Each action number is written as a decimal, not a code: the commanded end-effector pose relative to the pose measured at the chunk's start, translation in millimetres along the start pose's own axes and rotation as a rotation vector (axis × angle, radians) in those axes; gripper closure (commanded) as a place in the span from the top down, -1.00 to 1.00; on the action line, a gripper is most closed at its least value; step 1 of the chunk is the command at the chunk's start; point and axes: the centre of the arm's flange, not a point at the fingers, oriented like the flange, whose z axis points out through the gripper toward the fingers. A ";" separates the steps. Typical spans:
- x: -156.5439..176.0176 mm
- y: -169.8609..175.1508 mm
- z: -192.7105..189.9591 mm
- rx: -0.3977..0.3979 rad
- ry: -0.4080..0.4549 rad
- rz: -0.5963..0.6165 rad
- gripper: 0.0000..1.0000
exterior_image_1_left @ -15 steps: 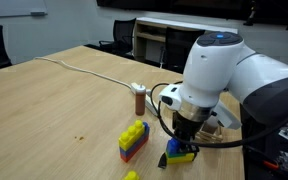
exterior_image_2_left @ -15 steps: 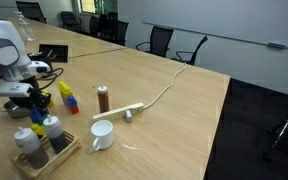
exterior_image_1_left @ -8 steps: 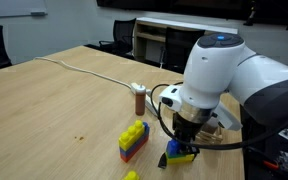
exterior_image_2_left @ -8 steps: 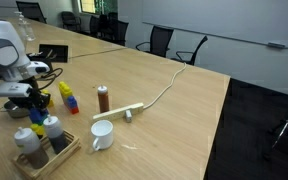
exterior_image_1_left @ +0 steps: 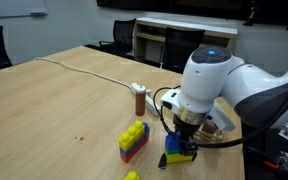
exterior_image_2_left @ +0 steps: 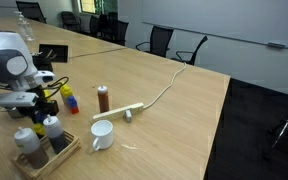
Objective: Stick the blue Lego's on the solo yellow Lego
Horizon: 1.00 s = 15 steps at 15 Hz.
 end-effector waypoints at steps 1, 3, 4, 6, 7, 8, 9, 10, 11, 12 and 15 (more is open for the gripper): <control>1.0 -1.4 -2.9 -0.051 0.014 0.005 0.98; 4.4 -6.3 -13.3 -0.064 0.036 -0.004 1.00; 7.2 -9.4 -19.3 -0.067 0.048 -0.008 1.00; 12.0 -16.3 -34.9 -0.078 0.077 -0.022 1.00; 14.2 -18.8 -43.4 -0.088 0.094 -0.026 1.00; 15.6 -20.7 -51.4 -0.097 0.110 -0.027 1.00; 16.6 -22.1 -62.0 -0.112 0.128 -0.028 1.00; 17.7 -23.2 -71.5 -0.125 0.145 -0.030 1.00; 18.6 -24.6 -83.6 -0.148 0.160 -0.033 1.00; 19.2 -26.1 -94.9 -0.168 0.176 -0.033 1.00; 18.9 -35.6 -126.6 -0.206 0.222 -0.037 1.00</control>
